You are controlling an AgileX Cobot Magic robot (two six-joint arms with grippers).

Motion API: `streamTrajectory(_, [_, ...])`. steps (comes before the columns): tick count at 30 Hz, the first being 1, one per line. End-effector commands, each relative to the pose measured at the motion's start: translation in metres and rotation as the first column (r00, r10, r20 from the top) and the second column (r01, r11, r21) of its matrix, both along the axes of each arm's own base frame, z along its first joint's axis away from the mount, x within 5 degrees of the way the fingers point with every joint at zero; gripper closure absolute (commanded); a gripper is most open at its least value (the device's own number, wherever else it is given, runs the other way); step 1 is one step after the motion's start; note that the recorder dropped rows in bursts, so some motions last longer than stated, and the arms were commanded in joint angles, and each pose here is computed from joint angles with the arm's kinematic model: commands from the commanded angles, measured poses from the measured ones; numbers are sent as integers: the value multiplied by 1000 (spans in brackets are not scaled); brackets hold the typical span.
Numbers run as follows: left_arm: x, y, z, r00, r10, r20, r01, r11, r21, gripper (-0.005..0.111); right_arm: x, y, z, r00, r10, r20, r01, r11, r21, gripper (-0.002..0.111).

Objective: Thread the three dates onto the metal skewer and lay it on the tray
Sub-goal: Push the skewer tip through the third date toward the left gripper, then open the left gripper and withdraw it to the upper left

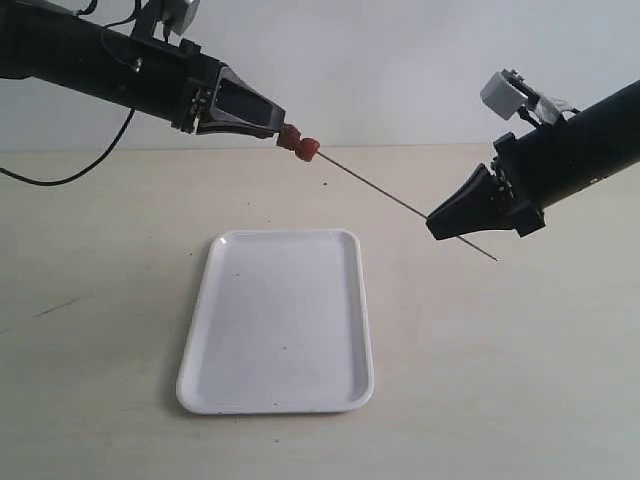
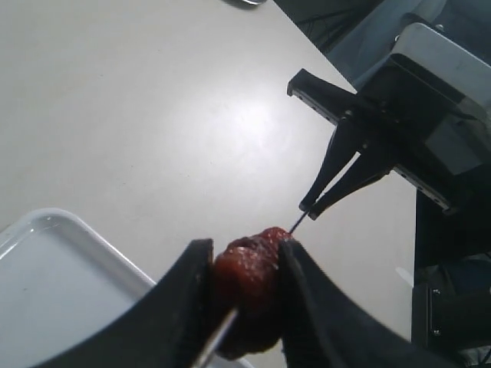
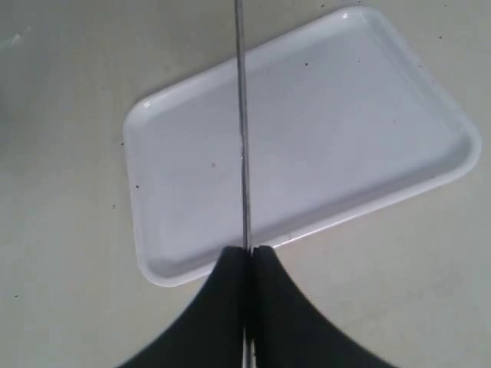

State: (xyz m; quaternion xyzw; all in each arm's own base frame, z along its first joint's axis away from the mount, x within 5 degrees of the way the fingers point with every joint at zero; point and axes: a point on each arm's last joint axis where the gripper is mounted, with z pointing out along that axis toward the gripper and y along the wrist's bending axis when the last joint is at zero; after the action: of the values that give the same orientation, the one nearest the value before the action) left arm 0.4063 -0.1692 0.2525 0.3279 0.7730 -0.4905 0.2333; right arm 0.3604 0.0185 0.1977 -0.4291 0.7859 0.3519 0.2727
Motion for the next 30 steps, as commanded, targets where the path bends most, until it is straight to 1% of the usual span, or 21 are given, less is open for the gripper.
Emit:
streamTrajectory(1, [-4,-5,7,1000,-19,12,19,1000,-14,77,4,2,5,999,-29,13,28,999,45,108])
streamTrajectory(6, [-4,-5,7,1000,-19,12,19,1000,-14,77,4,2,5,999,-29,13,28,999,45,108])
streamTrajectory(9, [-4,-5,7,1000,-20,15,20,1000,-14,75,4,2,5,999,-29,13,28,999,45,108])
streamTrajectory(14, [-4,-4,7,999,-26,33,26,1000,-13,62,4,2,5,999,-29,13,28,999,45,108])
streamTrajectory(17, [-4,-4,7,999,-27,35,27,1000,-13,57,4,2,5,1000,-28,15,27,999,45,108])
streamTrajectory(25, [-3,-3,7,998,-34,56,35,999,-12,56,4,2,5,999,-29,13,28,999,45,108])
streamTrajectory(27, [-2,1,7,998,-24,59,25,1000,-13,56,4,2,4,1000,-27,13,26,999,42,108])
streamTrajectory(30, [7,22,12,997,40,62,-37,998,-42,56,4,2,4,1000,-27,13,27,999,43,108])
